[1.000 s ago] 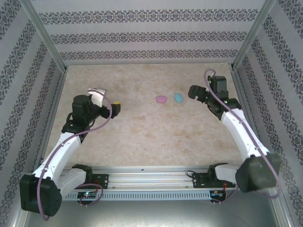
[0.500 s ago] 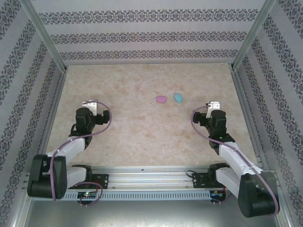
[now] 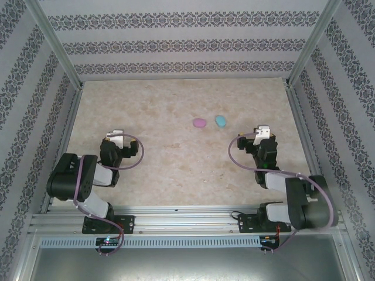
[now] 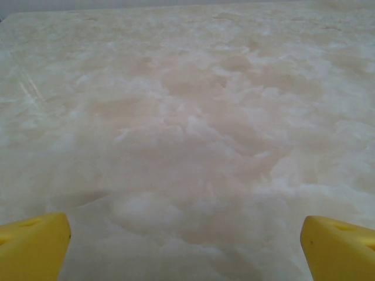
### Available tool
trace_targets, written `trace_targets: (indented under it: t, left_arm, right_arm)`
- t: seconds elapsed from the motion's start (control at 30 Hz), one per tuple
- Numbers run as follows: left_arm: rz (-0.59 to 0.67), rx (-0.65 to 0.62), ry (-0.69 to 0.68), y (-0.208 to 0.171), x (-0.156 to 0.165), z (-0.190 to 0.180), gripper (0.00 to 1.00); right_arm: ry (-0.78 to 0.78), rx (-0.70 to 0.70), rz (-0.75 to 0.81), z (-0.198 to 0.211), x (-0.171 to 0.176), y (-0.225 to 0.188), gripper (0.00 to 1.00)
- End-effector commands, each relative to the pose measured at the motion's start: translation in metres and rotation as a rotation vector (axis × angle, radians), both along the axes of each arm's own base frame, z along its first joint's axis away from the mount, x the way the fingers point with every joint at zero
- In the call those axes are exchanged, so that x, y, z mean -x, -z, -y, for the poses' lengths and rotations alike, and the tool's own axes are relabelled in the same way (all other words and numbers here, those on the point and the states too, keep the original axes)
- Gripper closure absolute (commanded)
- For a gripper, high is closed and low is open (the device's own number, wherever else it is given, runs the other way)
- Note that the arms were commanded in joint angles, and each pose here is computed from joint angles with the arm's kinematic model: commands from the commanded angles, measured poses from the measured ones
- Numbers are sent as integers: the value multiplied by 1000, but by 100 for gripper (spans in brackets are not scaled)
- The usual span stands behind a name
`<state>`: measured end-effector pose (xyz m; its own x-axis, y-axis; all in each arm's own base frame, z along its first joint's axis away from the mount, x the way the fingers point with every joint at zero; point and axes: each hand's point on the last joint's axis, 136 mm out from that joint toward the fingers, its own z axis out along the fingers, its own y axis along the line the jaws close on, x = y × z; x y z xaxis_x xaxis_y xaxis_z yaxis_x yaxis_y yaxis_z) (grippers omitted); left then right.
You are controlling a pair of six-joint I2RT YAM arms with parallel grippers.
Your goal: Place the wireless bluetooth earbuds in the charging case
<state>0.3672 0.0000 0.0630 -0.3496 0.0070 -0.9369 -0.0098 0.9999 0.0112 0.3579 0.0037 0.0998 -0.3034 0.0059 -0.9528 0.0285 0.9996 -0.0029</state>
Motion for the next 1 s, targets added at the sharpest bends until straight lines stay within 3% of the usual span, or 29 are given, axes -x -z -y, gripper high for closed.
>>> trace_targets:
  t: [0.0,0.17,0.97]
  left_arm:
    - [115,-13,-14,-33,-16,-5,0]
    - [-5,-11,-1,-23,-33,-3,0]
    - [5,-13,-25,-24,-33,-7,0]
  right_arm:
    - [-4,-4,98,2,-14,-19,2]
    - [59,-16,2,12,-38,-8,2]
    - [1,-8,-9,2,-39,-5,2]
